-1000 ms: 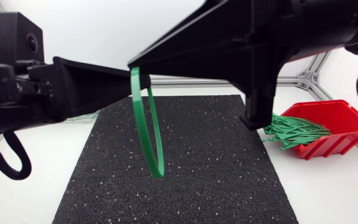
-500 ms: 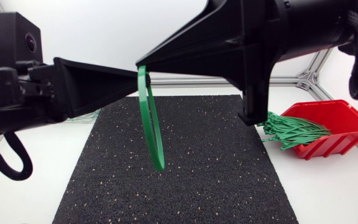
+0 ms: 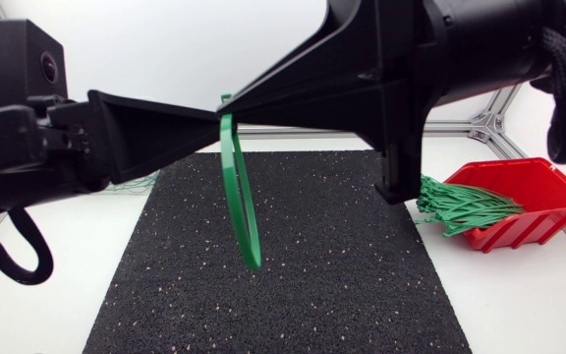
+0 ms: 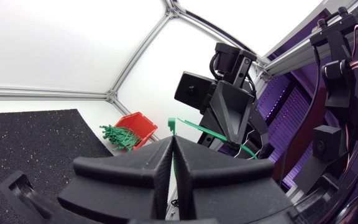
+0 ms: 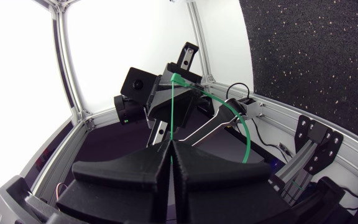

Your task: Take a green cable tie from the red box, thread the tail through the head to close it, then place it in the transparent bin on the left.

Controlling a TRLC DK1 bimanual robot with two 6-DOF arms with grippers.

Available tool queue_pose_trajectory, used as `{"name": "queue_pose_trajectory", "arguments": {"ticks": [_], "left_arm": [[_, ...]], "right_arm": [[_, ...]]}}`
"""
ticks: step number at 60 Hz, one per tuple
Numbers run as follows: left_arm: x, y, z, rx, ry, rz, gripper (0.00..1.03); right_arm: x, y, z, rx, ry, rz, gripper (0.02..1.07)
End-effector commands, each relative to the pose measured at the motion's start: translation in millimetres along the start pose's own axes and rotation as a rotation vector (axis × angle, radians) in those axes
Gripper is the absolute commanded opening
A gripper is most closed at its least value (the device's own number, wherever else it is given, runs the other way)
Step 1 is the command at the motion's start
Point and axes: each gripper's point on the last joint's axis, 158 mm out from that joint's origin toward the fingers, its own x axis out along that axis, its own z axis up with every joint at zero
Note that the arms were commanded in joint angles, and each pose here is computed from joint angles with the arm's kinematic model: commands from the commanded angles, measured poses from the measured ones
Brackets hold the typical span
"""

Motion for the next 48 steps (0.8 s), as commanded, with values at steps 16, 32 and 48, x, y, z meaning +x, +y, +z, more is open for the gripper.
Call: {"name": "queue_pose_trajectory", "arguments": {"ticks": [16, 32, 48], "left_arm": [[0.6, 1.5, -2.9, 0.017, 0.002, 0.004, 0.05], [1.9, 1.3, -3.9, 0.016, 0.007, 0.002, 0.05], [4.7, 4.9, -4.6, 0.014, 0.014, 0.007, 0.05]], "right_arm": [[7.0, -9.8, 5.8, 0.056, 0.012, -0.015, 0.08], [10.1, -9.5, 3.3, 0.048, 0.022, -0.016, 0.08], [10.8, -9.1, 1.8, 0.043, 0.024, -0.015, 0.08]]}}
